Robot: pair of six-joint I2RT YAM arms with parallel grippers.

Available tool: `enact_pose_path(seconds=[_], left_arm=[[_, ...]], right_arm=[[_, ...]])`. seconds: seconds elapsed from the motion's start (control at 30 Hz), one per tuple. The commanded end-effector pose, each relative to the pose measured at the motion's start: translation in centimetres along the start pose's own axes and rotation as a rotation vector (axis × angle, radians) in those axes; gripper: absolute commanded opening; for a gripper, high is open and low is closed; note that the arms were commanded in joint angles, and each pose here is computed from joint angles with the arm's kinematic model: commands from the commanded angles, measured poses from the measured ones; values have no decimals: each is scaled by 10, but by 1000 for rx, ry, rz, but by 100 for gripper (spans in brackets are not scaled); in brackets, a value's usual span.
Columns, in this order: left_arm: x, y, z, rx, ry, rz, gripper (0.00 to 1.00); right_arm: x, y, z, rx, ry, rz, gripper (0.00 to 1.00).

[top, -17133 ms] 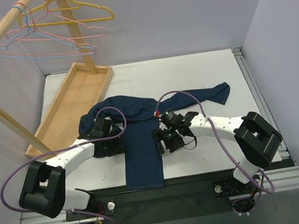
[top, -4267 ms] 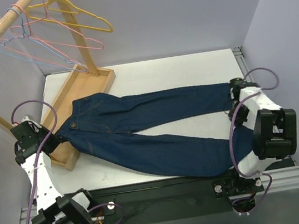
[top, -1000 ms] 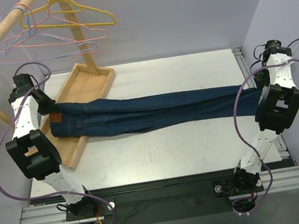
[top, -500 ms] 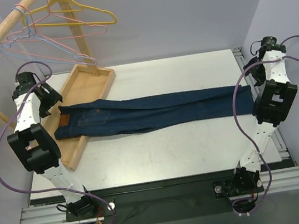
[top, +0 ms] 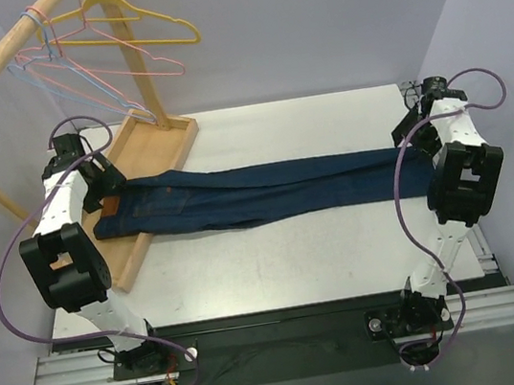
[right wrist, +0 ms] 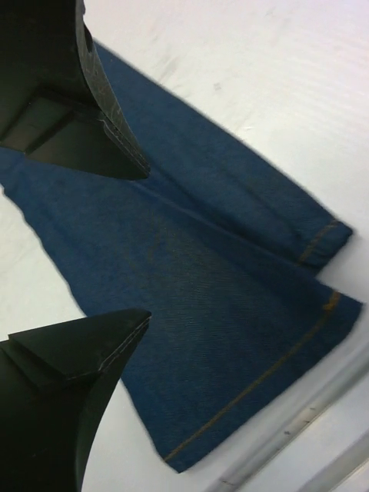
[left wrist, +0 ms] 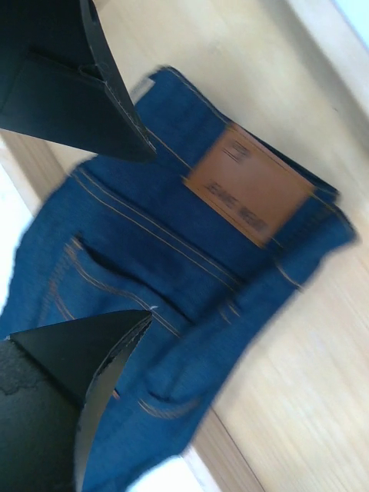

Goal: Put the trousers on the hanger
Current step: Fold the trousers at the center of the board.

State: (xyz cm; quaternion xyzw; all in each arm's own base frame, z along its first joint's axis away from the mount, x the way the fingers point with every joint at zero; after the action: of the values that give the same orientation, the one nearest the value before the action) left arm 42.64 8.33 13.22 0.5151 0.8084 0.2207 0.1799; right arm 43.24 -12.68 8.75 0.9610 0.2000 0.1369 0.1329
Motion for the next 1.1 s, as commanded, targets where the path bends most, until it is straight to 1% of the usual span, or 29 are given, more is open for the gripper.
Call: enact_pose_path(seconds=[0.0,0.07,0.13,0.23,0.33,0.37,0.4,0.43,0.53,0.57,0.7,0.73,0.77,0.8,0.83,0.87,0.9,0.93,0.97,1.03,1.07], left_arm=[[12,1,-34,-93,22,-2,88],[16,-16,-37,-76,21,1,88],[18,-34,-38,-48,16,2,88],[16,-47,-40,-42,-7,3,88],[15,-62,-34,-25,-34,-16,88],[15,-67,-30,-24,-42,-31,88],[12,-69,-28,-22,-71,-43,88],[11,-70,-26,-24,-83,-55,88],[1,-69,-17,-61,-145,-83,88],[-1,-70,-14,-59,-154,-99,88],[-7,-81,4,-11,-184,-138,85],[-11,-79,6,-17,-208,-143,83],[-13,-80,9,-14,-220,-155,81],[-15,-82,11,-8,-229,-158,79],[-18,-80,12,-19,-247,-160,72],[-19,-78,13,-25,-252,-166,68],[-20,-77,13,-29,-258,-166,64],[-21,-76,14,-35,-266,-167,60],[-21,-75,14,-41,-269,-163,52],[-21,-77,14,-33,-270,-162,42],[-21,-79,14,-29,-273,-162,29]], right_arm=[[8,-20,-47,-46,98,-101,68],[12,-35,-55,-38,123,-141,68],[15,-62,-55,7,137,-191,68],[22,-96,-63,54,173,-259,68],[28,-129,-67,103,210,-331,68],[33,-141,-70,137,240,-350,67],[34,-146,-70,153,257,-362,67],[42,-168,-73,181,287,-412,67],[59,-206,-81,288,387,-478,67],[63,-219,-85,334,423,-496,67],[86,-265,-101,449,532,-594,67],[90,-275,-100,467,543,-617,67],[98,-291,-111,485,576,-656,67],[102,-302,-111,517,589,-677,66],[108,-312,-114,535,612,-697,66],[117,-328,-124,552,648,-727,66],[121,-342,-123,596,660,-738,66],[126,-351,-124,612,674,-750,66],[130,-368,-130,639,691,-766,65],[145,-386,-134,672,737,-780,65],[149,-395,-137,681,751,-786,65]])
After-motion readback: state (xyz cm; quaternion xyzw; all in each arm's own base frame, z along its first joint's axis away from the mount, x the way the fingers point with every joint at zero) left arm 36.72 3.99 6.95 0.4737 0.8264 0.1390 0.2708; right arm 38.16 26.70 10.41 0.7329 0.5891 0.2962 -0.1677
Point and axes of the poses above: each gripper's point midway between its finger pads, its own z axis out along the fingers, its own x axis along the line the jaws close on, y = z × x, the point moved 1 cm from there along -z, back along the fingers, and after that the axes turned 15 degrees about z, right-handed, at the moved point
